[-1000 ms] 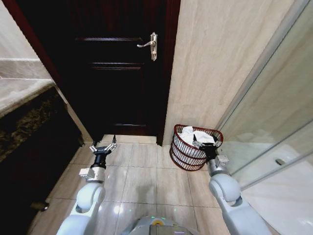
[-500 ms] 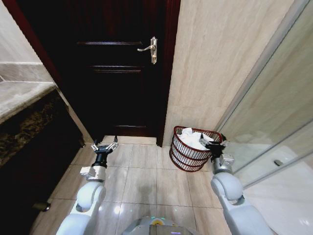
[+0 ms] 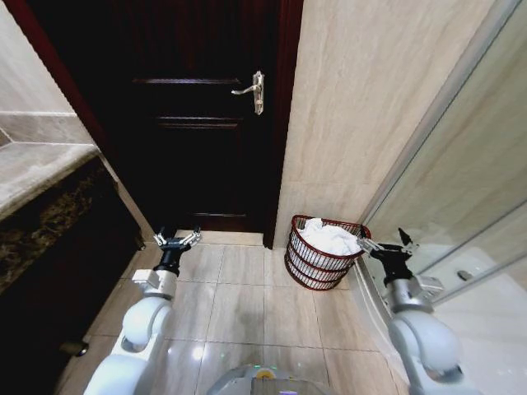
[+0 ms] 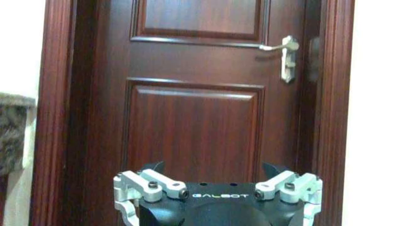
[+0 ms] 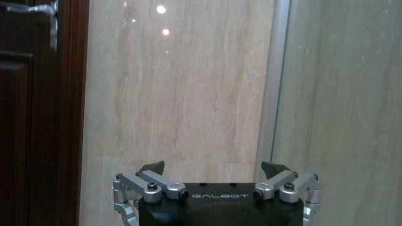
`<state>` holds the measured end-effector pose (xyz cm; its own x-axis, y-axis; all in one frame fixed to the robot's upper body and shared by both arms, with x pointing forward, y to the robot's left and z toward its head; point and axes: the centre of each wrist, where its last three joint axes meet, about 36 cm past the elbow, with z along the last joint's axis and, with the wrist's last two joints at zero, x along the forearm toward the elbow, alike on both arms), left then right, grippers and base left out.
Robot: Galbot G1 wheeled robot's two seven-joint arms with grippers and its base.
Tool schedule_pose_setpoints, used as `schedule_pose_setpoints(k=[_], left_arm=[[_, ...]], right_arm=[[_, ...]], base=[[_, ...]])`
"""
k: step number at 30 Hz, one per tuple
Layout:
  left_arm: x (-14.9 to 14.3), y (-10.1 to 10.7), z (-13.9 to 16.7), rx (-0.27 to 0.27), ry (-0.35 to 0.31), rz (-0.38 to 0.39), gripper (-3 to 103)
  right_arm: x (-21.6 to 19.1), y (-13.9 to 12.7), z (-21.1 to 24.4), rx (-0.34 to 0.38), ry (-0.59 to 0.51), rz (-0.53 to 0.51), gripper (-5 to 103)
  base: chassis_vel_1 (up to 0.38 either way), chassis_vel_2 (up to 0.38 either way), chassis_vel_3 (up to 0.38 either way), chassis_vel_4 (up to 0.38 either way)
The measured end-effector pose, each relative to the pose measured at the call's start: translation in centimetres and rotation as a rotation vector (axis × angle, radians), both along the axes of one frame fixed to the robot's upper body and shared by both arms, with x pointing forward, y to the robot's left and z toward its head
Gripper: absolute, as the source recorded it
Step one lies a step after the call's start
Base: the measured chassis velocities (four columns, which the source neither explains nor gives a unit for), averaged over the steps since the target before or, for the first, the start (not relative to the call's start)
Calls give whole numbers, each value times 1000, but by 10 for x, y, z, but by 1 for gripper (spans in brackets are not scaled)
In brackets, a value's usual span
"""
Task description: Discard the used towel into the hamper.
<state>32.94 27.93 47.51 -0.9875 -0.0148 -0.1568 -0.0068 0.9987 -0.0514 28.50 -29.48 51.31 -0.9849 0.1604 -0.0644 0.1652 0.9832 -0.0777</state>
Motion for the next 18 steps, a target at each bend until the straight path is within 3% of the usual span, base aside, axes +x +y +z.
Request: schedule_pose_setpoints(k=[4, 11, 18], left_arm=[[2, -3, 2, 12, -5, -10, 100], [5, 0, -4, 123, -43, 2, 100], [4, 9, -12, 172, -56, 26, 100]], right_arm=[[-6, 3, 1, 27, -3, -4, 100], [-10, 11, 8, 24, -19, 28, 100], [-8, 26, 7, 17, -22, 59, 100]], base=[[0, 0, 0, 0], [0, 0, 0, 0], [0, 0, 0, 0]])
